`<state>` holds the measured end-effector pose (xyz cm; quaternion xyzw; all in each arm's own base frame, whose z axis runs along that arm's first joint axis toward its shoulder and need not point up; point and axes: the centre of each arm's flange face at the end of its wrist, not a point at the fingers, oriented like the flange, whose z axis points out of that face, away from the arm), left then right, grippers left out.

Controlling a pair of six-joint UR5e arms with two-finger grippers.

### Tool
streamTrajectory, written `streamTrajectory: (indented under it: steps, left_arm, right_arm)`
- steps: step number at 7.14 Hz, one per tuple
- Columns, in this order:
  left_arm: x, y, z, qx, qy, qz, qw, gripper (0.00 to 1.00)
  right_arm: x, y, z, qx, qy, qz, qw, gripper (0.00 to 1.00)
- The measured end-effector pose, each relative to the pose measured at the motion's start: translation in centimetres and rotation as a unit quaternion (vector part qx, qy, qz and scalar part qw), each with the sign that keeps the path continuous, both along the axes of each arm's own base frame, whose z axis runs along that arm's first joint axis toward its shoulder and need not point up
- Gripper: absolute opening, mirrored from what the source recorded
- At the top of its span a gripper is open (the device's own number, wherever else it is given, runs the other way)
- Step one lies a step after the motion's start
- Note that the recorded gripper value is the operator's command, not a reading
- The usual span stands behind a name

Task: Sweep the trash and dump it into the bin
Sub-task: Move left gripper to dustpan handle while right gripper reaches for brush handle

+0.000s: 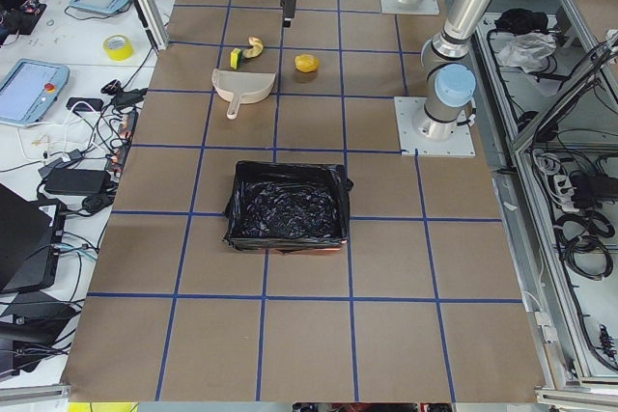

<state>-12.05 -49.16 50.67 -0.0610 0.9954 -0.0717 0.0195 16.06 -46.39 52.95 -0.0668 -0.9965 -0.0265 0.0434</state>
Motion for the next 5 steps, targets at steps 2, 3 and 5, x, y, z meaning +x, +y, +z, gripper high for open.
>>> streamTrajectory:
  steps: [2, 3, 5]
  left_arm:
    - [0.01, -0.01, 0.01, 0.000, 0.000, 0.000, 1.0000, 1.00]
    - [0.07, -0.05, -0.02, 0.000, -0.001, 0.000, 1.0000, 1.00]
    - [0.65, -0.92, -0.89, 0.005, -0.005, -0.026, 0.9996, 1.00]
  right_arm:
    - [0.01, 0.21, 0.21, 0.000, -0.002, -0.015, 0.9999, 1.00]
    - [0.07, 0.27, 0.41, -0.001, -0.005, -0.024, 0.9997, 1.00]
    - [0.21, -0.67, 0.28, -0.017, -0.025, -0.058, 0.9979, 1.00]
